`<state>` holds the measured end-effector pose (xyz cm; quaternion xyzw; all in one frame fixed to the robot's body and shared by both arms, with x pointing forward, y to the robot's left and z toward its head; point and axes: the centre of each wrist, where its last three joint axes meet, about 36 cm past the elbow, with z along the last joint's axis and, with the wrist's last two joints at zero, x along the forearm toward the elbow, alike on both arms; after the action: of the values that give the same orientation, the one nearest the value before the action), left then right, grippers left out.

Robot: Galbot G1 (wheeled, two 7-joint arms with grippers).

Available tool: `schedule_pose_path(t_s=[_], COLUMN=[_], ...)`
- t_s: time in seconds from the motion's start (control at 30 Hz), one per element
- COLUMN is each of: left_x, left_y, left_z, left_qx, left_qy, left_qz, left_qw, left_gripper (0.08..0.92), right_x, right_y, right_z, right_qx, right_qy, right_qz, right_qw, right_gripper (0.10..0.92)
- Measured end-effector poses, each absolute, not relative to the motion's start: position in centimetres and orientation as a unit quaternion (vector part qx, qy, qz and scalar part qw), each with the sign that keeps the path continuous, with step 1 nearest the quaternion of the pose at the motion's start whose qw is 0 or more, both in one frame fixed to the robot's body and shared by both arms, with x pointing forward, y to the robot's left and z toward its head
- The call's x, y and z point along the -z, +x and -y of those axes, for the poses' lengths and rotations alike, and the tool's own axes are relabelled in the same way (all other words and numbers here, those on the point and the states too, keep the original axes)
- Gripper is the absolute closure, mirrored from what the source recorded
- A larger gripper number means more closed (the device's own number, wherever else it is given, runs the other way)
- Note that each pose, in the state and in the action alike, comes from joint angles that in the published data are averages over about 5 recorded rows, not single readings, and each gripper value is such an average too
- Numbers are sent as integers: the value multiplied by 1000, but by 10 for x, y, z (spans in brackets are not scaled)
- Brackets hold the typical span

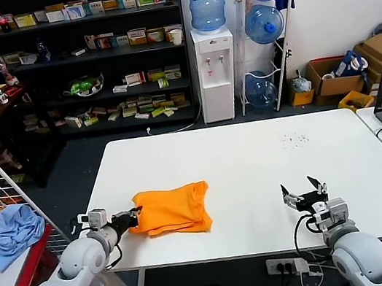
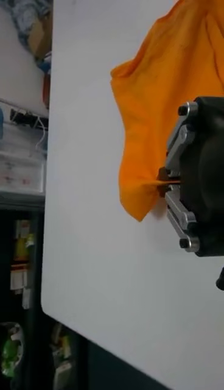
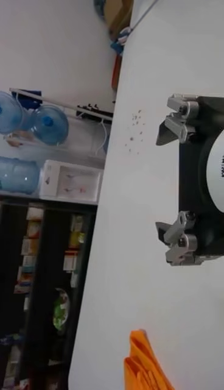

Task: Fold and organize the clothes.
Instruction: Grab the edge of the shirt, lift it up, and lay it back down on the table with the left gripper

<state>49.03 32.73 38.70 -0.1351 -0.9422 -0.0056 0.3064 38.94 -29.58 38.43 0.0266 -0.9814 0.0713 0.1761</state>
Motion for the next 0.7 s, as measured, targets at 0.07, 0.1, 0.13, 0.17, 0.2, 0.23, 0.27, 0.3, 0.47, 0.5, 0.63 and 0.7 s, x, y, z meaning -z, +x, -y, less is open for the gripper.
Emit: schedule_pose_path(t_s=[0.07,0.1,0.13,0.17,0.2,0.23,0.27,0.3,0.47,0.5,0.63,0.7], left_x=[-391,-394,-396,-399,-401,-404,-406,-409,-425,-429,-447,-456], left_y=[492,492,493,493,494,494,495,495,498,498,499,499], left_z=[-340,-347,-354,-362,-370,-378,-386,-395,-441,-450,-479,-490], left_qx=[28,40,52,65,78,92,106,121,210,229,298,324], left_qy=[-125,-120,-115,-110,-104,-99,-93,-87,-54,-47,-24,-14], left_qz=[944,944,944,944,944,944,943,941,931,927,912,905], left_qw=[305,304,303,303,303,303,302,302,294,292,281,276], left_gripper=[884,884,884,884,884,884,884,884,884,884,884,884], right_x=[-384,-384,-384,-384,-385,-385,-385,-386,-387,-388,-387,-385], right_y=[390,390,390,390,390,390,391,391,392,392,393,393], right_z=[293,291,290,289,288,286,285,284,279,278,274,273], right_qx=[-73,-74,-75,-76,-77,-78,-79,-81,-85,-86,-84,-84], right_qy=[30,31,33,35,36,38,40,42,50,52,56,58], right_qz=[982,982,982,982,982,982,982,982,982,982,982,982], right_qw=[174,173,172,171,171,169,168,167,162,161,158,158], right_gripper=[200,200,200,200,200,200,200,200,200,200,200,200])
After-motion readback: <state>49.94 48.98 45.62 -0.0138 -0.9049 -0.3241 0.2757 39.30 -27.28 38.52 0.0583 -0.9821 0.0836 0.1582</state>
